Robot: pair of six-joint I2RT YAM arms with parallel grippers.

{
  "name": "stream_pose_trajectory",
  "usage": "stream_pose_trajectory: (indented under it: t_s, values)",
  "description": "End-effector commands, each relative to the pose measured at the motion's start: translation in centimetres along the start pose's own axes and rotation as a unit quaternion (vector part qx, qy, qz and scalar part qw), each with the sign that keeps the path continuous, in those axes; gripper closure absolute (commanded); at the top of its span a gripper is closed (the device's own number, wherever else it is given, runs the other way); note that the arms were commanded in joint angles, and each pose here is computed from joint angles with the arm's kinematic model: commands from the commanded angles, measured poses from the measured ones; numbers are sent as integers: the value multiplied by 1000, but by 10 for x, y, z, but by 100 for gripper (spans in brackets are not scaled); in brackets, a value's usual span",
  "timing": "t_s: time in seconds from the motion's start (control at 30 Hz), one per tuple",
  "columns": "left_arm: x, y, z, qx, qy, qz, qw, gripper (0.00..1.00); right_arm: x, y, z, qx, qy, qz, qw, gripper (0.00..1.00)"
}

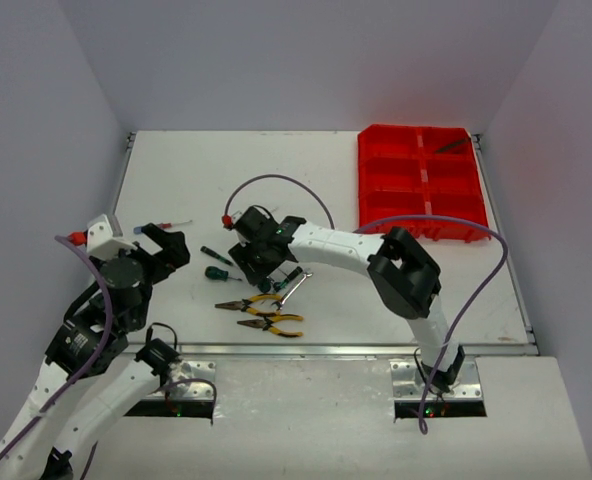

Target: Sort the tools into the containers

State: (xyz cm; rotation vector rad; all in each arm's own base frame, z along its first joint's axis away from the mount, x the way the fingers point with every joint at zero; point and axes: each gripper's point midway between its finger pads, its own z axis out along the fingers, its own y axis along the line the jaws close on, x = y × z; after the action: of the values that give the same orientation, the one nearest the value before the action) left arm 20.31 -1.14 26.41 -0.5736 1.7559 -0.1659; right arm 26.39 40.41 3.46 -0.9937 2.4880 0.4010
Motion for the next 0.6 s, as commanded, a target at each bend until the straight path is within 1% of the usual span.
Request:
stream_pose_trajectory:
  t_s: [0.0, 0.07, 0.17, 0.33, 0.37, 0.43, 0.5, 0.57]
  values:
    - [-12, -6, -4, 20, -20, -13, 1000, 0, -17, -5, 8, 24, -10, 18, 1000, 50]
    - [-13, -6, -4, 23, -21, -14, 999, 0, -14, -2, 11, 23, -7, 18, 1000, 54]
    - [-12, -7, -5, 26, -21, -13, 999, 0, -9, -2, 16, 39, 0, 15, 999, 55]
    - [-11, -10, -4, 32, -18, -9, 999, 0, 3, -2, 23, 51, 17, 15, 998, 62]
    - [-11, -10, -4, 32, -18, -8, 999, 0, 5, 0, 23, 50, 18, 15, 998, 66]
    - [-11, -11, -4, 34, -17, -8, 999, 0, 6, 4, 23, 53, 15, 10, 998, 80]
    - [-12, -11, -5, 36, -19, -9, 999, 0, 3, 6, 21, 62, 7, 3, 998, 91]
    - [-11, -11, -5, 37, -18, -9, 999, 0, -4, 8, 16, 62, -3, 2, 998, 95]
